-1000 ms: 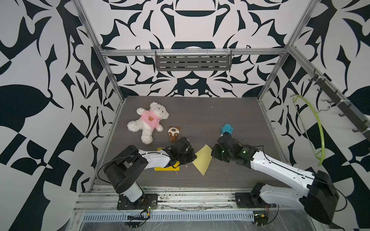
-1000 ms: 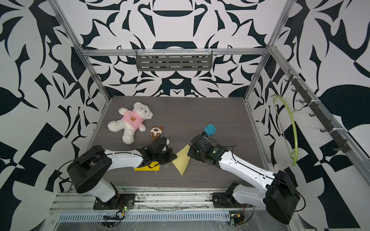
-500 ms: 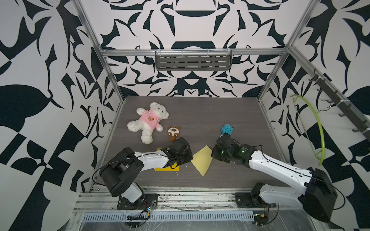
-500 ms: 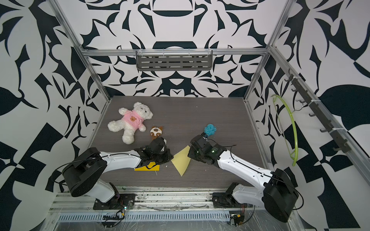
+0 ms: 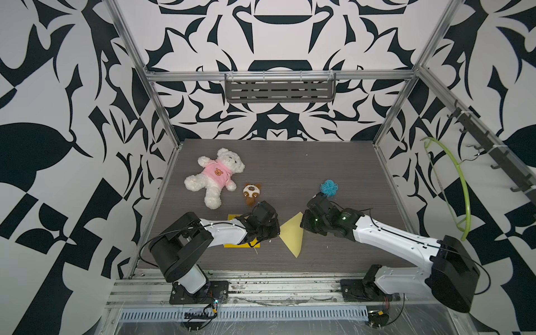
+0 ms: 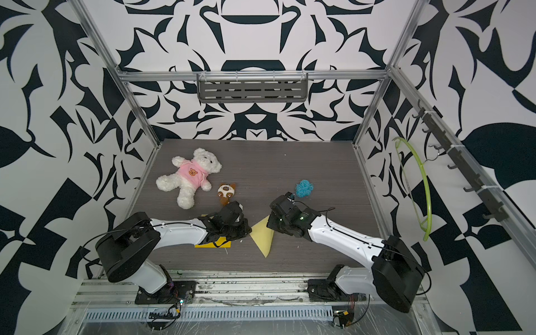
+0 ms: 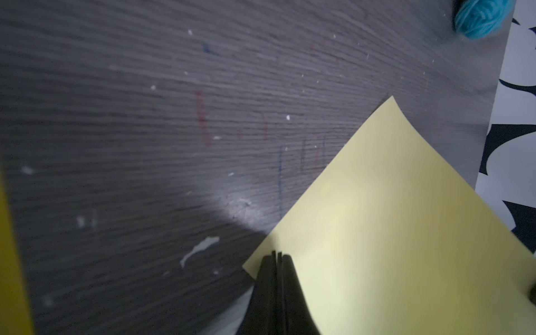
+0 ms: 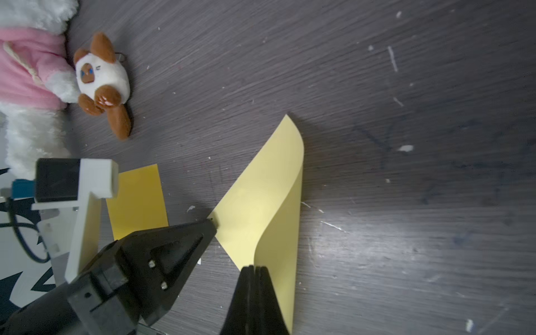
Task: Fold the square paper diagonally
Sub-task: Fold the paper at the center of the board.
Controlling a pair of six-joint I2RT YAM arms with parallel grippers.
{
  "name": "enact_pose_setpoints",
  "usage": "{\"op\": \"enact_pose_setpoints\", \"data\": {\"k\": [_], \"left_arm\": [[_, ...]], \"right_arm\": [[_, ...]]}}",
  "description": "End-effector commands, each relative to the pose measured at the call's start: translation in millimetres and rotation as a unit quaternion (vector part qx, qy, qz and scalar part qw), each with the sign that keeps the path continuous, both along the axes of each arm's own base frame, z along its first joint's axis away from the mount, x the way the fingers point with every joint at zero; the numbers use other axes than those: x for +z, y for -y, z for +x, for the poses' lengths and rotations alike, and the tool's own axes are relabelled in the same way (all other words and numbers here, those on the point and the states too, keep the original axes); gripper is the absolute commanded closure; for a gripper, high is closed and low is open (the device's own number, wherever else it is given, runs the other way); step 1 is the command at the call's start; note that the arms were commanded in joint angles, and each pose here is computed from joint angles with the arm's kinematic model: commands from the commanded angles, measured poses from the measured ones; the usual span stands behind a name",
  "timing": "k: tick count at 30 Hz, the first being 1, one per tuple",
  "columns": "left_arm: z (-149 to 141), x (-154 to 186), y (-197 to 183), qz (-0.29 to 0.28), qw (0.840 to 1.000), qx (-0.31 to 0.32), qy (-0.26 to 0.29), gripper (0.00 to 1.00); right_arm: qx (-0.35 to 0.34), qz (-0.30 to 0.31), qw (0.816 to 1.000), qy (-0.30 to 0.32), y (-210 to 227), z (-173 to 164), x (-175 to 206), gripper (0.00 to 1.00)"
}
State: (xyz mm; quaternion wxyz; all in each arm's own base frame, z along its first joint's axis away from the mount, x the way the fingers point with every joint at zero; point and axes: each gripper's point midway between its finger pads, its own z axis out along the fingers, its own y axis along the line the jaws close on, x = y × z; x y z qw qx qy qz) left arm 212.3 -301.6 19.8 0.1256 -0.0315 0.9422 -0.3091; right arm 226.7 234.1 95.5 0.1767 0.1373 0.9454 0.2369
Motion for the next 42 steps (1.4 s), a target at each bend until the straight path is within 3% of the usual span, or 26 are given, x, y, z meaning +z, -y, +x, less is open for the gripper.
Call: {"op": "enact_pose_setpoints", "data": {"k": [1,19,42], "left_arm": [[-20.5,-28.9,-23.4,0.052,0.998,0.0,-0.036,1.0],[-24.9,-27.2,-21.2,0.049,0.998,-0.003,-0.037,1.0],[-27.2,-29.4,-21.1,0.056,0.998,-0.004,-0.041,1.0]], "right_arm": [[0.001,0.05,0.998,0.025,-27.6,14.3,19.4,1.0],[0.002,0.087,0.996,-0.011,-68.9,10.3,-19.7,1.0],[-0.011,0.08,0.995,-0.053,-70.5,3.3,-59.2,1.0]]}}
